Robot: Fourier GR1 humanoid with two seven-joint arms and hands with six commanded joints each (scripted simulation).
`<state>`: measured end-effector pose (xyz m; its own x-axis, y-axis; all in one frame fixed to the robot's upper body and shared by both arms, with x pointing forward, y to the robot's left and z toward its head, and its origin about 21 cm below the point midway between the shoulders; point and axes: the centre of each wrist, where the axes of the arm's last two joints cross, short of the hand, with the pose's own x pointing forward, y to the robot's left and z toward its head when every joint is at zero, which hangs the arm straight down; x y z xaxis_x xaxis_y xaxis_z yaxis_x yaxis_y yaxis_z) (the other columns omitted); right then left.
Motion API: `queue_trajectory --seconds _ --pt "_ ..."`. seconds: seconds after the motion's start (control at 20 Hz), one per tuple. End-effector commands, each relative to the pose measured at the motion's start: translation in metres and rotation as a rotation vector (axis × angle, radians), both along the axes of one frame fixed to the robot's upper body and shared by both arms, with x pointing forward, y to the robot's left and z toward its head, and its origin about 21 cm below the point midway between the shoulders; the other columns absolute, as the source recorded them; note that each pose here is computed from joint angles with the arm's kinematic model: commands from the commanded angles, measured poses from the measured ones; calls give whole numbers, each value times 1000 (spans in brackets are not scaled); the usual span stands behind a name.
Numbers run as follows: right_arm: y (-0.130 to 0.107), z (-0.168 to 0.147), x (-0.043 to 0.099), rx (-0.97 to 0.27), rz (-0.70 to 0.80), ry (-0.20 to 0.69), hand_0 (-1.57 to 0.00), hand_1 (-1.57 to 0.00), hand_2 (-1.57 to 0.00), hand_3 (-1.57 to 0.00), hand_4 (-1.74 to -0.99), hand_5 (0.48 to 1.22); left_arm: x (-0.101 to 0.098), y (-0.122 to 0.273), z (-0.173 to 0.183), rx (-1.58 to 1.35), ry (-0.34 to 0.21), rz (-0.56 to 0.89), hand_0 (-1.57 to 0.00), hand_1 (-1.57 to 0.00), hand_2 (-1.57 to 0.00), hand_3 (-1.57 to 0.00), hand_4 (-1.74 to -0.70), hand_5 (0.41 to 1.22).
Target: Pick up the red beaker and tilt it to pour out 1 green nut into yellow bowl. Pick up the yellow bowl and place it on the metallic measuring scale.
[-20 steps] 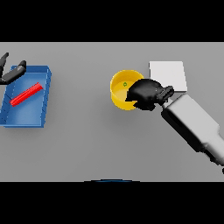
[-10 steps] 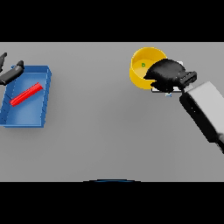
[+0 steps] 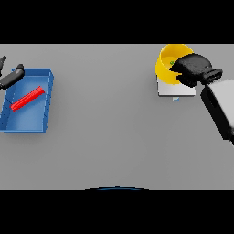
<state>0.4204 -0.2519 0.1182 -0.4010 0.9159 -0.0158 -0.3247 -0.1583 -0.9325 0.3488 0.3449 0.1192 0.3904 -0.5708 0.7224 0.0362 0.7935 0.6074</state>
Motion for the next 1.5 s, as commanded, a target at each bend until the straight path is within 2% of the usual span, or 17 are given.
queue_trajectory --seconds 0.0,0.1,0.25,0.65,0.7,0.75,0.8,0.9,0.95,1.05,1.15,1.3,1.45 --pt "-6 -6 2 11 -11 7 -1570 -1571 -1500 -1181 -1741 1221 -1 -3 -1 1 3 -6 1 1 1 1 -865 779" --pt "-11 -13 7 17 -29 13 -1570 -1571 -1450 -1240 -1741 1221 6 -4 0 8 14 7 1 1 1 1 -864 789" --pt "-16 -21 8 30 -47 41 -1571 -1571 -1398 -1342 -1741 1221 2 2 -4 16 18 -4 1 1 1 1 -858 804" --pt "-18 -38 12 27 -81 68 -1571 -1571 -1374 -1448 -1741 1221 3 0 -4 14 27 -3 1 1 1 1 -844 783" --pt "-16 -36 13 23 -79 65 -1571 -1571 -1404 -1376 -1741 1221 3 -2 -3 16 28 -2 1 1 1 1 -842 780" --pt "-20 -37 12 35 -77 76 -1565 -1496 -1437 -1249 -1741 1221 3 -2 -3 22 26 -9 1 1 1 1 -838 779" --pt "-21 -36 13 31 -82 81 -1558 -1428 -1343 -1110 -1682 1221 2 1 -3 20 29 -9 1 1 1 1 -836 775" --pt "-19 -39 12 49 -107 101 -1335 -1125 -1007 -816 -1592 1074 3 -1 -4 15 21 -12 1 1 1 1 -836 774" --pt "-20 -39 11 66 -117 111 -1147 -958 -848 -688 -1559 1014 5 0 -2 16 28 -10 1 1 1 1 -834 771" --pt "-18 -37 13 84 -124 133 -757 -673 -579 -476 -1513 923 4 -3 -4 2 18 -15 1 1 1 1 -839 764" --pt "-21 -33 14 89 -137 143 -484 -459 -376 -318 -1485 863 5 -2 -3 -1 21 -12 1 1 1 1 -837 760" --pt "-21 -39 13 64 -134 150 -247 -243 -192 -164 -1448 824 4 -3 -3 8 19 -9 1 1 1 1 -834 750" --pt "-20 -38 11 45 -133 161 -126 -124 -98 -84 -1409 804 7 -1 -2 7 26 -12 1 1 1 1 -835 755"
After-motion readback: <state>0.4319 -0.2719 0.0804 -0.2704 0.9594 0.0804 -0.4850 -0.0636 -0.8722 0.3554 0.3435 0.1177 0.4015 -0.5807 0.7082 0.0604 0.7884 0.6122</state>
